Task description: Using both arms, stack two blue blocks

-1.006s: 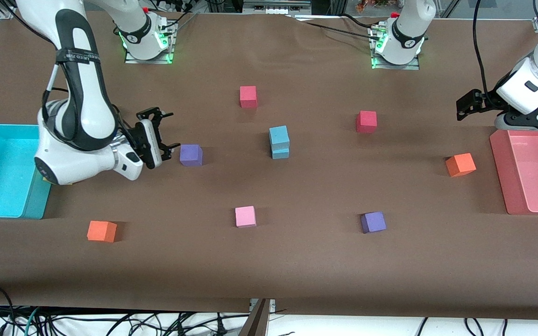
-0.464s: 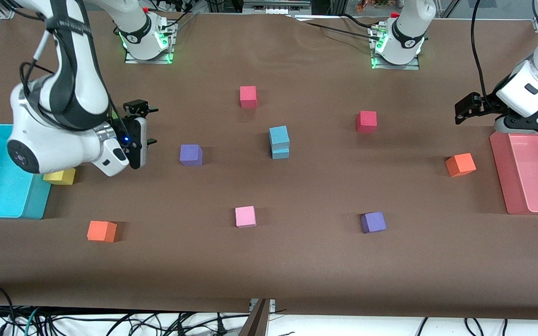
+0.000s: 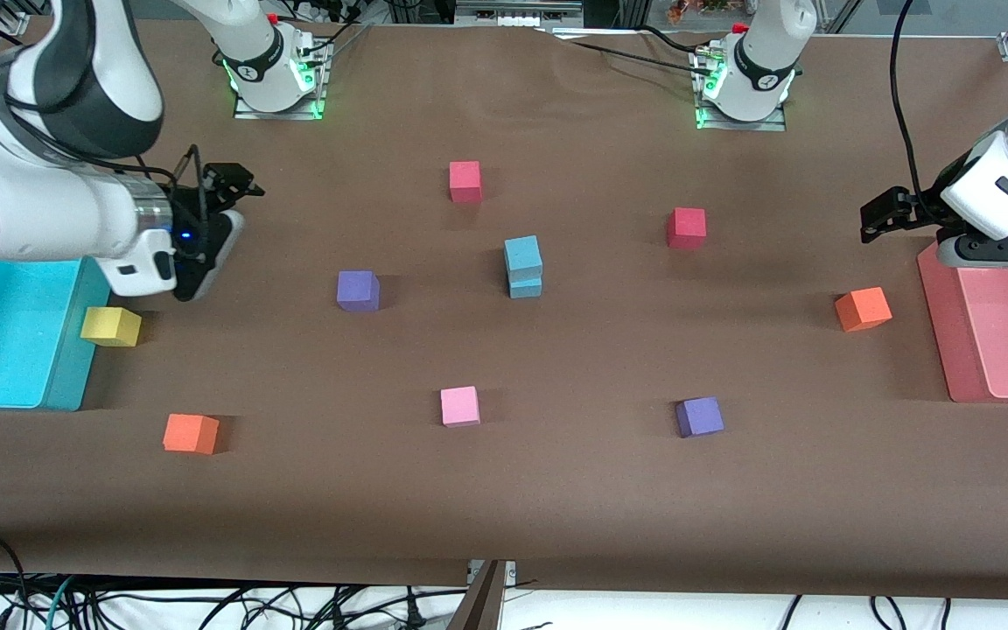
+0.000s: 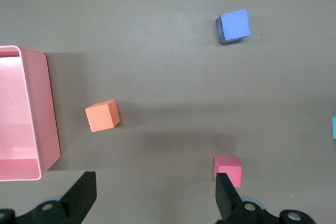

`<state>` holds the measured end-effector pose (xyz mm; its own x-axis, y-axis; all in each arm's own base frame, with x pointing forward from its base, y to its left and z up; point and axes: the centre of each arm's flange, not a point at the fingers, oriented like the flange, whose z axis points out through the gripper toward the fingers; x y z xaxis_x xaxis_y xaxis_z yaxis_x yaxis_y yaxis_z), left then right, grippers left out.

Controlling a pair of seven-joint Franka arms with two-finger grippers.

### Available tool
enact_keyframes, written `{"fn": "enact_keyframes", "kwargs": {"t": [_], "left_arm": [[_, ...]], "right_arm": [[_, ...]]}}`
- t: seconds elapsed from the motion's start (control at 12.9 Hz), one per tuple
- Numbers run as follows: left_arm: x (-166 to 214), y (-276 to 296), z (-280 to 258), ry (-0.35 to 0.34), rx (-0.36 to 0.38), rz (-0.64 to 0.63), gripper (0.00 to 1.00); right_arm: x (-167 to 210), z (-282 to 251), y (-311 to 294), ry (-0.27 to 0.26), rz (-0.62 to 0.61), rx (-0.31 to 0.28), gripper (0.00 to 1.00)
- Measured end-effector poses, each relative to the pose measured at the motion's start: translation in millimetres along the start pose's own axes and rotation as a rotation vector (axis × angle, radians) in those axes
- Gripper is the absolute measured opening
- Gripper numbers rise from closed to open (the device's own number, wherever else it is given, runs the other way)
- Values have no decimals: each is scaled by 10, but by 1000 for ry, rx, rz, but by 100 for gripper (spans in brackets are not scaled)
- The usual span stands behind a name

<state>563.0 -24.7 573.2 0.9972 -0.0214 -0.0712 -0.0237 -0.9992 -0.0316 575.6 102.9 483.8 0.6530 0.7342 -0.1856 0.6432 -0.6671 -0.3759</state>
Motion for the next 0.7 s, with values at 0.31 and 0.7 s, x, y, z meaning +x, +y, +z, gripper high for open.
{"fn": "enact_keyframes", "kwargs": {"t": [0.31, 0.7], "left_arm": [[-6, -1, -11, -4, 0, 0, 100], [-13, -30, -15, -9, 0, -5, 100]], "right_arm": [[-258, -233, 222, 16, 74, -117, 100], [-643, -432, 610, 83, 241, -158, 100]]}}
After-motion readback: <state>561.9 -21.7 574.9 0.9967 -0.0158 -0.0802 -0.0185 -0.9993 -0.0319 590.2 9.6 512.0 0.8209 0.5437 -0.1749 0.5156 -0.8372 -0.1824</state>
